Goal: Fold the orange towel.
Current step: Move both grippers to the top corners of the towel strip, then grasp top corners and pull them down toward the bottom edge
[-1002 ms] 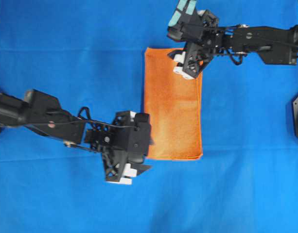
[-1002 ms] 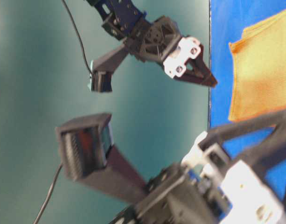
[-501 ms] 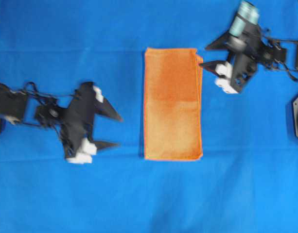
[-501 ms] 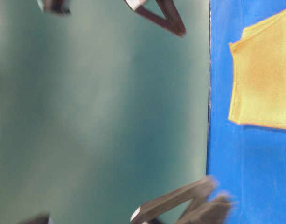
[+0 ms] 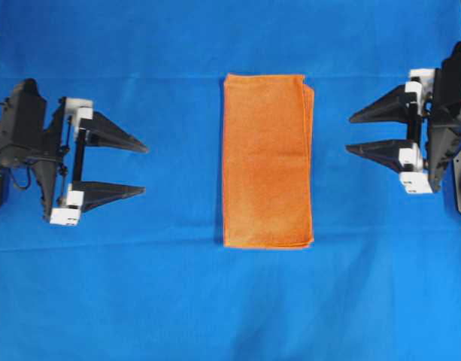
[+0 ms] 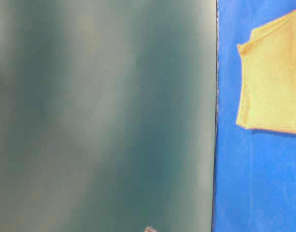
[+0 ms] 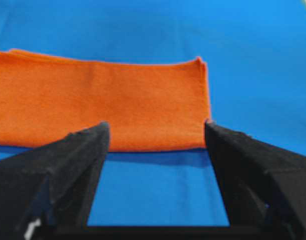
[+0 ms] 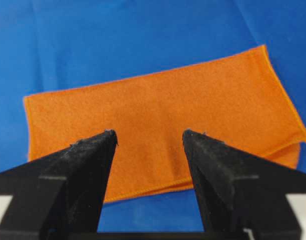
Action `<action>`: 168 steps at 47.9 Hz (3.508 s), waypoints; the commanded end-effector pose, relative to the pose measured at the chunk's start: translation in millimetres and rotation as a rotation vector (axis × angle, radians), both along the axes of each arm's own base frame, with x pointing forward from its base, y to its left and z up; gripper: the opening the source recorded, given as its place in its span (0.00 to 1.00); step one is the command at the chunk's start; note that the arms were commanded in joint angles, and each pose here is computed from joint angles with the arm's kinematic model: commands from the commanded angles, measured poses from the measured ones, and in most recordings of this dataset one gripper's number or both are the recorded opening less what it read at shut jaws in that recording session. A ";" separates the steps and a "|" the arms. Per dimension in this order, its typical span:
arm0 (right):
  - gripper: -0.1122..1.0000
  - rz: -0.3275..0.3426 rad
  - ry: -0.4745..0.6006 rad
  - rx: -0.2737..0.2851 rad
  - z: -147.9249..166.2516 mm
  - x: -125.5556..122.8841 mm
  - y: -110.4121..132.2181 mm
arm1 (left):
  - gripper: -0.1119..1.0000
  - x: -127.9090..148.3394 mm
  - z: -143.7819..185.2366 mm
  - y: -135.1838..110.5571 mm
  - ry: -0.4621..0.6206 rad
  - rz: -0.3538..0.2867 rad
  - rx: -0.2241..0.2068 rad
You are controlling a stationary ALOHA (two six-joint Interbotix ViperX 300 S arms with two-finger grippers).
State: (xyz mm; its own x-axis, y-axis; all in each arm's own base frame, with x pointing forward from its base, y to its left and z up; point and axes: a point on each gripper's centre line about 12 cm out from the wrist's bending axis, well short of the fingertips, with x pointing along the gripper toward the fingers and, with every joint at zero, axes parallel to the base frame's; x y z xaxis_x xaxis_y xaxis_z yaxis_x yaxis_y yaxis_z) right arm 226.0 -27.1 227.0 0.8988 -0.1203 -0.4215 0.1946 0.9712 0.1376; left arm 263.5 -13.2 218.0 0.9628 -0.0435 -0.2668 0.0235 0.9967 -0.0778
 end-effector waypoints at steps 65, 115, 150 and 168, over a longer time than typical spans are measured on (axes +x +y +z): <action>0.64 -0.283 0.318 0.080 -109.3 72.0 -128.5 | 0.80 126.6 -112.0 167.1 0.246 0.404 0.019; 0.13 -0.251 0.337 0.059 -124.2 80.5 -134.9 | 0.11 145.3 -130.4 182.9 0.283 0.395 0.065; 0.13 -0.271 0.317 -0.026 -85.8 77.9 -143.5 | 0.11 140.8 -83.4 186.0 0.234 0.393 0.113; 0.13 -0.170 0.271 -0.037 -57.3 67.2 -84.7 | 0.11 135.6 -51.3 127.0 0.222 0.266 0.128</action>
State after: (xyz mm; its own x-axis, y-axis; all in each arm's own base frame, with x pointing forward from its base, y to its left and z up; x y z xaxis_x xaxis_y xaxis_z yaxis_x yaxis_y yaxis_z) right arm 292.7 -122.9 154.2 0.6869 -0.2890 -0.6669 0.4005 0.9161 0.0155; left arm 397.8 124.8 144.2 0.8222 0.2628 -0.5049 -0.2645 0.9619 0.0699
